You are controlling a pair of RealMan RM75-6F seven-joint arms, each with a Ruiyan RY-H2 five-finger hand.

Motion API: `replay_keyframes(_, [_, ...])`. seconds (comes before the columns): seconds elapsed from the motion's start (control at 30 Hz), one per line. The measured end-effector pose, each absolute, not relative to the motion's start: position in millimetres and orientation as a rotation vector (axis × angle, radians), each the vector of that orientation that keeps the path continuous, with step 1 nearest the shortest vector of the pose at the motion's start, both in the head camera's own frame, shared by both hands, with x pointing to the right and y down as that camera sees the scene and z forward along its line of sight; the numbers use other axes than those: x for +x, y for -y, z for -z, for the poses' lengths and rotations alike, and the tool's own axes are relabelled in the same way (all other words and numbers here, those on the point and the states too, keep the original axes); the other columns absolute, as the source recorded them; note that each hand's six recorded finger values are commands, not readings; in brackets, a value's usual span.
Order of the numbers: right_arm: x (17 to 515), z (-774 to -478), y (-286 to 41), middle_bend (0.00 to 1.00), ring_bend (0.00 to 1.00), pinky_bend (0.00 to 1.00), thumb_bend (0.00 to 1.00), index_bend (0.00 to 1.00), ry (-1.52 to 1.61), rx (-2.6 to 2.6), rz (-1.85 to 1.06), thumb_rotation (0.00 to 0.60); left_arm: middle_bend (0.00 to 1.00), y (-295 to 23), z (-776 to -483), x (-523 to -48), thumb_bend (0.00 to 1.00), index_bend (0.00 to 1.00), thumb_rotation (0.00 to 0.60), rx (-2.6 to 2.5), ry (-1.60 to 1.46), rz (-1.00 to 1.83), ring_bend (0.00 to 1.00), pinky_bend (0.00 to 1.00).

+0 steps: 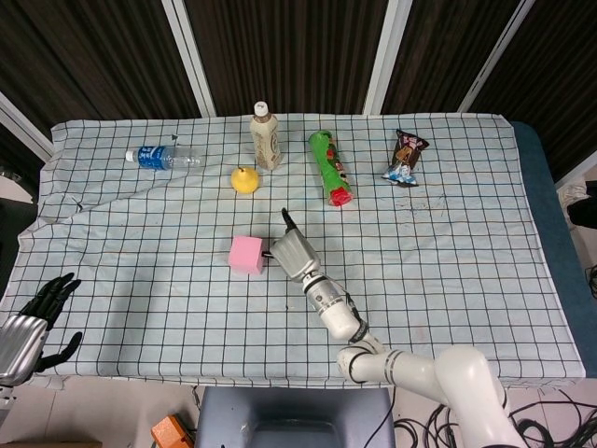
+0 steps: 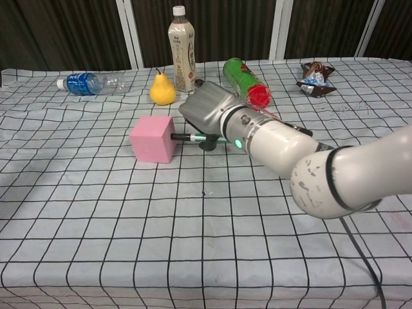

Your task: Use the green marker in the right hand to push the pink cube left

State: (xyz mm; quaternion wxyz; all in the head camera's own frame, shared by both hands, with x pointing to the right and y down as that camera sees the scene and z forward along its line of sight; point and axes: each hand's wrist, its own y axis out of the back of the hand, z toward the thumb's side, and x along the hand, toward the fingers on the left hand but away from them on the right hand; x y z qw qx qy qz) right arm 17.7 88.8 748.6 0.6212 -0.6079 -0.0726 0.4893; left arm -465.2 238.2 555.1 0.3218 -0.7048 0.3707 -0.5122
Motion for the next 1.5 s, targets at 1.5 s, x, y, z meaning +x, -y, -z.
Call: replay_keyframes(1.5, [311, -748, -127, 0.71, 0.46, 0.13, 0.5, 0.76, 0.236, -1.36, -1.377, 0.6, 0.0, -238, -559, -459, 0.4, 0.0, 0.6, -1.839, -0.952, 1.354, 0.0, 0.24])
